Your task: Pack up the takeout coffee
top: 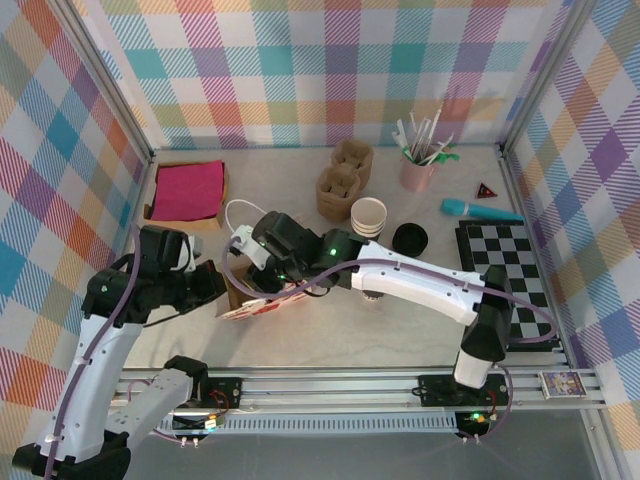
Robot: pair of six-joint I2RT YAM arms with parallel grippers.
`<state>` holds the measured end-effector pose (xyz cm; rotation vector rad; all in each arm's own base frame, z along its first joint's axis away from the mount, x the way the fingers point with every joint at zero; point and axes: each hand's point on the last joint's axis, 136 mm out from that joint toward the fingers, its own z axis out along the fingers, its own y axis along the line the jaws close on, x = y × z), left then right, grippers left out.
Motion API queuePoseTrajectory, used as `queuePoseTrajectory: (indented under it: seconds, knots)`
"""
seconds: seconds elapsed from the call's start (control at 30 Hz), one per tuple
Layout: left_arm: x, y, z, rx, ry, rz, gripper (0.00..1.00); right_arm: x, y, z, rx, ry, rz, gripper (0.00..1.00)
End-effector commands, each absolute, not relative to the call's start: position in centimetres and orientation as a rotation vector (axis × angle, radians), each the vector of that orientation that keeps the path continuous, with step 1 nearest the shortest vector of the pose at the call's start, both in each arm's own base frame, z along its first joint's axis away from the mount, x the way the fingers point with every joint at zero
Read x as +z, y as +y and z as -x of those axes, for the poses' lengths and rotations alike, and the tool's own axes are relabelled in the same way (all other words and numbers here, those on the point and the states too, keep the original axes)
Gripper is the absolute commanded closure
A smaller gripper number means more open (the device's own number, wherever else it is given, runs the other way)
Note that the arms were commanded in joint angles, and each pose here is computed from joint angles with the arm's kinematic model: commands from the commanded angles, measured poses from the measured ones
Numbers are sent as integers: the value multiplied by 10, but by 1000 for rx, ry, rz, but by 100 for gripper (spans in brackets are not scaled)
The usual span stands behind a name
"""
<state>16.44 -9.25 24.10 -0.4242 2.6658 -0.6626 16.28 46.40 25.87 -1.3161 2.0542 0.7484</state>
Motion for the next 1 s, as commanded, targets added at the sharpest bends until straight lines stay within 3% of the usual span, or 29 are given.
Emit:
queuePoseTrajectory:
  seconds: [0.0, 0.23, 0.47, 0.8, 0.97]
  knots:
    - [236, -93, -158, -644, 2727, 443, 100, 236, 461, -157, 754, 2022, 1477, 97]
    - [240, -92, -160, -637, 2717, 433, 100, 233, 459, -179, 766, 1939, 1622, 99]
    - [246, -92, -163, -628, 2712, 408, 100, 209, 449, -171, 641, 1712, 1938, 100]
    - [256, -100, -178, -661, 2693, 350, 100, 179, 437, -196, 312, 1650, 2033, 100]
    - [263, -103, -179, -669, 2686, 294, 100, 173, 437, -201, 311, 1699, 2059, 100]
